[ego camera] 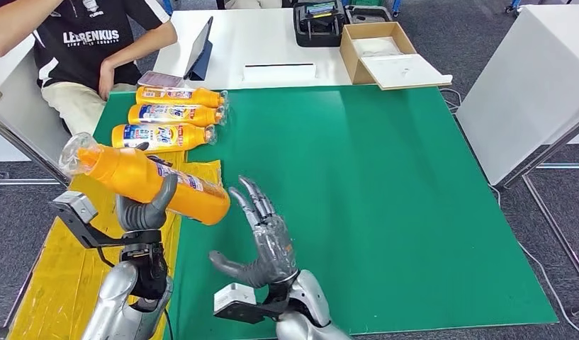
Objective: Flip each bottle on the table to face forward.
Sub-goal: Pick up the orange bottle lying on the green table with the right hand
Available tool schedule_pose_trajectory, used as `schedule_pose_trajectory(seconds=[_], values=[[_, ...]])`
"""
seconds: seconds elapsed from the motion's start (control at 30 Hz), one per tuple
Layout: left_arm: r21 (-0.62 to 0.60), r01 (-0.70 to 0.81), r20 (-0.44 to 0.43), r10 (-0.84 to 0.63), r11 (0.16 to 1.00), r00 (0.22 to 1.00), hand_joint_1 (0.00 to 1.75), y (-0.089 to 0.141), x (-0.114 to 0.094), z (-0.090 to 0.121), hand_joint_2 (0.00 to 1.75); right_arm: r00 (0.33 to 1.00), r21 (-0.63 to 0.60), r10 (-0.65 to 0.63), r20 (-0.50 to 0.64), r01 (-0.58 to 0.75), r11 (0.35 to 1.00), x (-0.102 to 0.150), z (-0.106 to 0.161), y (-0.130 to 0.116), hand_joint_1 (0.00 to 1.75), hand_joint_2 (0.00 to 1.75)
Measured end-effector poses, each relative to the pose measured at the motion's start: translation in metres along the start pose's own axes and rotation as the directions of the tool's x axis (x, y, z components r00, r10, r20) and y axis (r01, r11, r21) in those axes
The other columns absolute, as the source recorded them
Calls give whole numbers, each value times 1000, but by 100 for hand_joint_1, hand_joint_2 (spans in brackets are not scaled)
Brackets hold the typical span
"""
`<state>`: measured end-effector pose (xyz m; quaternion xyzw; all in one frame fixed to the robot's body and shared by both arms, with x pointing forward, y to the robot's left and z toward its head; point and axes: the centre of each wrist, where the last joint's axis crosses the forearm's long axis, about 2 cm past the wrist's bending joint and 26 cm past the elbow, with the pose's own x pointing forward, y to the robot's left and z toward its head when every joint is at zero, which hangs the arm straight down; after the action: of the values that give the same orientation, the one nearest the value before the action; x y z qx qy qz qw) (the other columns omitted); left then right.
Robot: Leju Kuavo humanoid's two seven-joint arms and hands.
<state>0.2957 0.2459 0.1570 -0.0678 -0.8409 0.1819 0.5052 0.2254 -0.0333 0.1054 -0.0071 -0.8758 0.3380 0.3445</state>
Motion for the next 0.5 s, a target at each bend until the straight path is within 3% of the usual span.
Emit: schedule_pose_trajectory(seconds=[0.27,0.37,0.5], values=[[99,222,95,-231,970,968,175,13,1,-4,175,986,-215,-141,90,158,964,24,21,-42,0,175],[125,319,134,-335,939,933,175,16,1,-6,175,981,-285,-146,126,176,942,30,31,-60,0,175],[132,345,142,-362,929,921,175,17,0,-8,175,980,-325,-133,150,176,929,36,39,-74,0,175]])
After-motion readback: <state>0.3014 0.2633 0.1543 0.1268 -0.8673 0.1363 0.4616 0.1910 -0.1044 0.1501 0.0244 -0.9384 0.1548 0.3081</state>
